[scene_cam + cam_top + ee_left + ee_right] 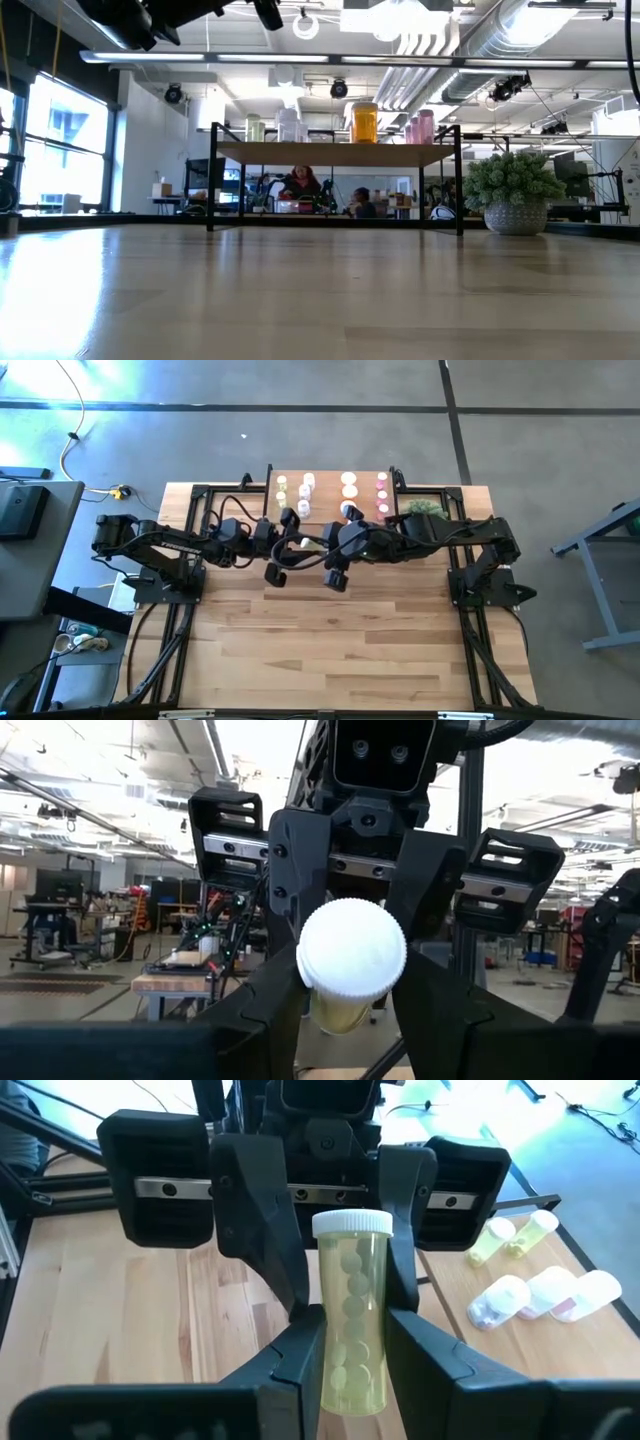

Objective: Pick and place medicine bottles onto shelf by color
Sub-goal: Put the yellow pill bottle aligned with the other yellow pill bottle on the shelf

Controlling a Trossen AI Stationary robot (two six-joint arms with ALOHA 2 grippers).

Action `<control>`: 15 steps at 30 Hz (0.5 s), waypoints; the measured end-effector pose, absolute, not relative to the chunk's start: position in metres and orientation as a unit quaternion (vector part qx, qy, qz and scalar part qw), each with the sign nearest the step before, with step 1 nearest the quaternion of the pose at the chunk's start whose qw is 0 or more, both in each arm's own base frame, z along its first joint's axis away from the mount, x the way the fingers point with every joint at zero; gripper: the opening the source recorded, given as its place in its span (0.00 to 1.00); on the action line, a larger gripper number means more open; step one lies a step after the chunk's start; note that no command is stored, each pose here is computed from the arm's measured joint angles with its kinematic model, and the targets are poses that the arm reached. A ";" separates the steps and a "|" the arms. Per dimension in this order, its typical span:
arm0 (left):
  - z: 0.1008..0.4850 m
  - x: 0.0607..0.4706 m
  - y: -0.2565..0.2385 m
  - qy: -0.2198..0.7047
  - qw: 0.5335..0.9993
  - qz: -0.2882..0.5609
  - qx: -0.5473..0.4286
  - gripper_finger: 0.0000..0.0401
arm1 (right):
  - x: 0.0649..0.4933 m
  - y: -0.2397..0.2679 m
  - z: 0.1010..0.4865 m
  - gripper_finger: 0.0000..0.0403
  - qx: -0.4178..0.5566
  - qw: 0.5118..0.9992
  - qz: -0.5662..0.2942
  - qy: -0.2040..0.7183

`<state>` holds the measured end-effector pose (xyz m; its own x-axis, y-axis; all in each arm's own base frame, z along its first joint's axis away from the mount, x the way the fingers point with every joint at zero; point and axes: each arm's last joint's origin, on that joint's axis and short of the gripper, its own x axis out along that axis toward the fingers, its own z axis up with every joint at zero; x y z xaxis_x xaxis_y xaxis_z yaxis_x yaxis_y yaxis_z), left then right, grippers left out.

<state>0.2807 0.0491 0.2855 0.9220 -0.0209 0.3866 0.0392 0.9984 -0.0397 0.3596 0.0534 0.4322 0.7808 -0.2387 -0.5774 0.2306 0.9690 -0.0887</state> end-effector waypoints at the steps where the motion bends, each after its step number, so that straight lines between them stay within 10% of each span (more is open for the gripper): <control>1: 0.285 0.281 0.049 -0.195 0.980 -0.016 -0.024 0.32 | 0.359 0.054 0.432 0.22 -0.006 0.943 -0.122 0.309; 15: 0.283 0.282 0.049 -0.181 0.983 -0.021 -0.026 0.32 | 0.355 0.060 0.428 0.22 -0.030 0.935 -0.106 0.336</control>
<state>0.2819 0.0487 0.2825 0.9333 -0.0324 0.3577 0.0512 0.9978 -0.0432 0.3549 0.0600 0.4279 0.7513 -0.2194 -0.6224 0.1784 0.9755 -0.1285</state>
